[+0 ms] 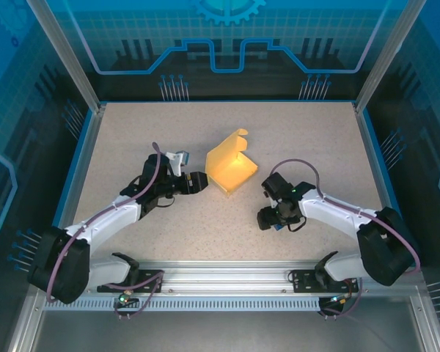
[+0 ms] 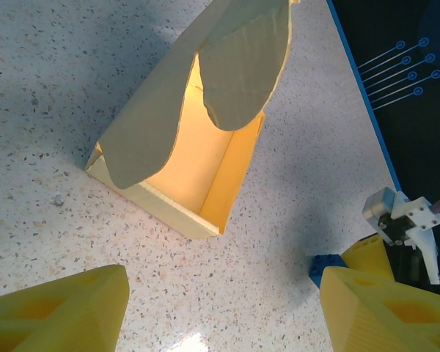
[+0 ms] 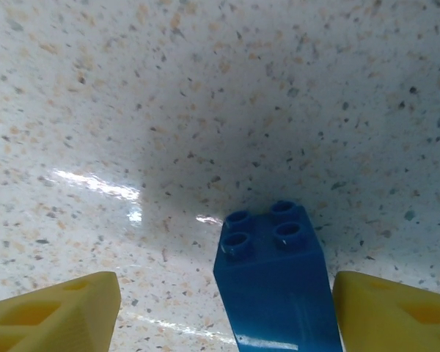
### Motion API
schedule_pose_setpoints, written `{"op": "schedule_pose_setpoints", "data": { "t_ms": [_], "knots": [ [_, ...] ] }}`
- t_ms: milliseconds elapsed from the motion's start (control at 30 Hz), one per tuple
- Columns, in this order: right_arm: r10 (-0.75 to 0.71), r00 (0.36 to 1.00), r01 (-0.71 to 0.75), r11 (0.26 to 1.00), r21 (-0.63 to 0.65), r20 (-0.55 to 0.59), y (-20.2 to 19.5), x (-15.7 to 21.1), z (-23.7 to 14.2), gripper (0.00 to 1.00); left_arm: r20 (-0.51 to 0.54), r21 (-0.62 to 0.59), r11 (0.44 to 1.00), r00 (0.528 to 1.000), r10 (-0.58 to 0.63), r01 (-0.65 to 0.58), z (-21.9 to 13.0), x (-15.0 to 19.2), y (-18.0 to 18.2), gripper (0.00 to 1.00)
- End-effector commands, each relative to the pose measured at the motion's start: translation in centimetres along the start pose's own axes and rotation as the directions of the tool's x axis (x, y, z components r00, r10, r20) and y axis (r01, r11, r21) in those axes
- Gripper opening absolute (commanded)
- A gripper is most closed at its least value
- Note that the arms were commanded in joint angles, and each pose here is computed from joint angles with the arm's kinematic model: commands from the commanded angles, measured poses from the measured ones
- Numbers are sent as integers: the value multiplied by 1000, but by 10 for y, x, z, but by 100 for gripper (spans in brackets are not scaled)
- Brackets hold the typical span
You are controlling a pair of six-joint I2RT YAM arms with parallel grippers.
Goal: Fold the paper box
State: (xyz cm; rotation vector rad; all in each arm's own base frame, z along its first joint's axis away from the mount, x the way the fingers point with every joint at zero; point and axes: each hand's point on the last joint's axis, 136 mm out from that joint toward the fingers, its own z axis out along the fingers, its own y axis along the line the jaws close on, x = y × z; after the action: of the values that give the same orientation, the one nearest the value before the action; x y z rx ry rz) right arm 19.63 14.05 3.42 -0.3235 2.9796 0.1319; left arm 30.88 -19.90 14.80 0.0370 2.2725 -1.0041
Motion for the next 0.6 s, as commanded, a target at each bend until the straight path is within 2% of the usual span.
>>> {"op": "schedule_pose_setpoints", "data": {
  "t_ms": [0, 233, 467, 567],
  "knots": [
    [-35, 999, 36, 997, 73, -18, -5, 1, -1, 74, -7, 19, 999, 999, 33, -33, 1, 3, -3, 71],
    [-57, 998, 59, 994, 92, -18, -1, -3, 2, 61, -3, 12, 999, 999, 38, -38, 0, 3, -2, 71],
    [-51, 999, 51, 996, 80, -6, 4, -9, 4, 42, -5, 8, 999, 999, 40, -40, 0, 3, -1, 71],
    [-41, 999, 40, 997, 71, 8, 7, -16, 1, 38, 4, -6, 999, 999, 40, -40, -1, 2, 2, 71]
  ]
}}
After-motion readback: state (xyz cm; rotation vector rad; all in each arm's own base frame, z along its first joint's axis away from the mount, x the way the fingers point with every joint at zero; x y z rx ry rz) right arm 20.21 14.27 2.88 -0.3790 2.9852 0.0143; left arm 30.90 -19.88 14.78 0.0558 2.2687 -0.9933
